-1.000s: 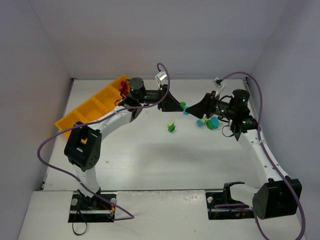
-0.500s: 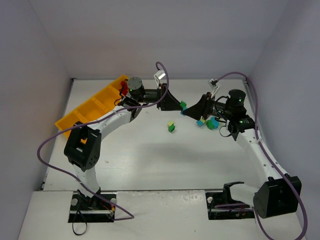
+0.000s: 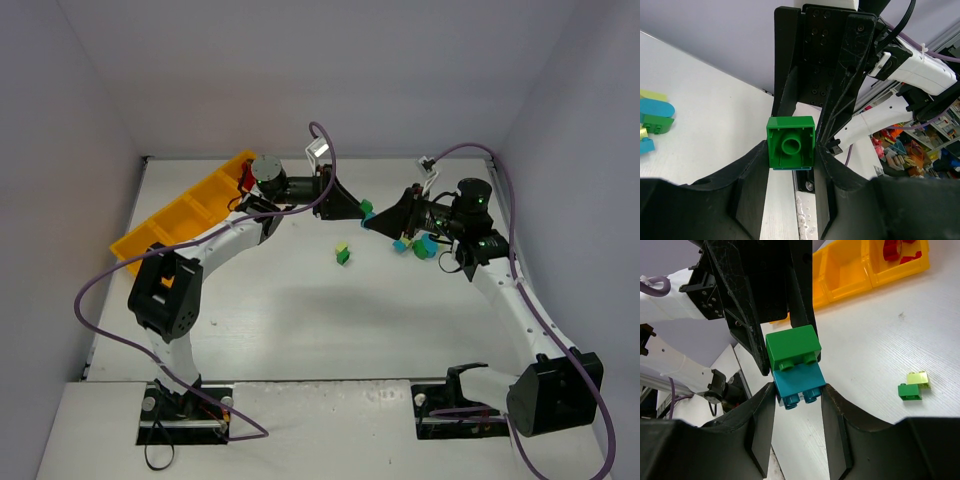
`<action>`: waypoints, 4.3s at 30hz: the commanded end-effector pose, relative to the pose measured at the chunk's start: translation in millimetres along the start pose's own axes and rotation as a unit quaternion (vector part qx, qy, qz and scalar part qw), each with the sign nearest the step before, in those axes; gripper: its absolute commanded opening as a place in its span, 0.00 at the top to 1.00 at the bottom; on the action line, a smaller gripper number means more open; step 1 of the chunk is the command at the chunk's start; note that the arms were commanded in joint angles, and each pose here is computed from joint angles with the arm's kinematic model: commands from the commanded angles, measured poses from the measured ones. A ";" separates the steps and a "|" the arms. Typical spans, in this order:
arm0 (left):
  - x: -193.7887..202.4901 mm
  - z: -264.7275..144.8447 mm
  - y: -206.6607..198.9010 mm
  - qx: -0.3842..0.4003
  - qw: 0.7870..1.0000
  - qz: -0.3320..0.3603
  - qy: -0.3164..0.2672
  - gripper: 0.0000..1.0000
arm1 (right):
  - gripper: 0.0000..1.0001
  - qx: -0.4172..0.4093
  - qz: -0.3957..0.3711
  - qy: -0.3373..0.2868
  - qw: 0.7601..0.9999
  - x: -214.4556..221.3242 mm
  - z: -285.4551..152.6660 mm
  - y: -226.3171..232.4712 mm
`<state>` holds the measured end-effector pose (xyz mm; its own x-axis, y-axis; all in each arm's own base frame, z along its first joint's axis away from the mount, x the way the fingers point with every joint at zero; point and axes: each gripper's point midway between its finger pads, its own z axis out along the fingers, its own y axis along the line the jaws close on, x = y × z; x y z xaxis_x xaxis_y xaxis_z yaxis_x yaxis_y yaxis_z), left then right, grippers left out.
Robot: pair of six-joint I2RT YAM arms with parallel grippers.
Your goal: Sort the legos into containers by color
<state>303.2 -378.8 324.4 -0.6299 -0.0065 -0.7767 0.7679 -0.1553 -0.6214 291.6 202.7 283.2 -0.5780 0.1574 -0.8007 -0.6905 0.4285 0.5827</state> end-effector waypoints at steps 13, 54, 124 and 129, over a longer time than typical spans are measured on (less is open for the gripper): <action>-23.8 -12.1 -34.5 0.044 0.995 0.086 -0.033 1.00 | 1.00 -0.016 -0.039 -0.018 0.999 -17.7 -5.6 9.5; -21.8 -329.3 125.6 -0.721 0.691 0.046 0.027 1.00 | 1.00 0.021 -0.038 -0.022 0.999 -20.3 -8.3 -5.6; -35.6 -38.7 -29.3 -0.232 0.930 -0.277 -0.061 0.18 | 1.00 0.061 -0.324 -0.041 0.943 -40.2 10.9 15.8; -31.4 -25.1 -35.7 -0.213 0.932 -0.291 -0.041 0.18 | 1.00 0.073 -0.379 -0.043 0.921 -41.8 17.9 19.9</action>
<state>307.4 -341.5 333.9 -0.9497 -0.1423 -0.2789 0.2221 0.3215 -0.9205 297.1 222.3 283.5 -0.1391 -0.1516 -0.9786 -0.8469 0.5303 0.0382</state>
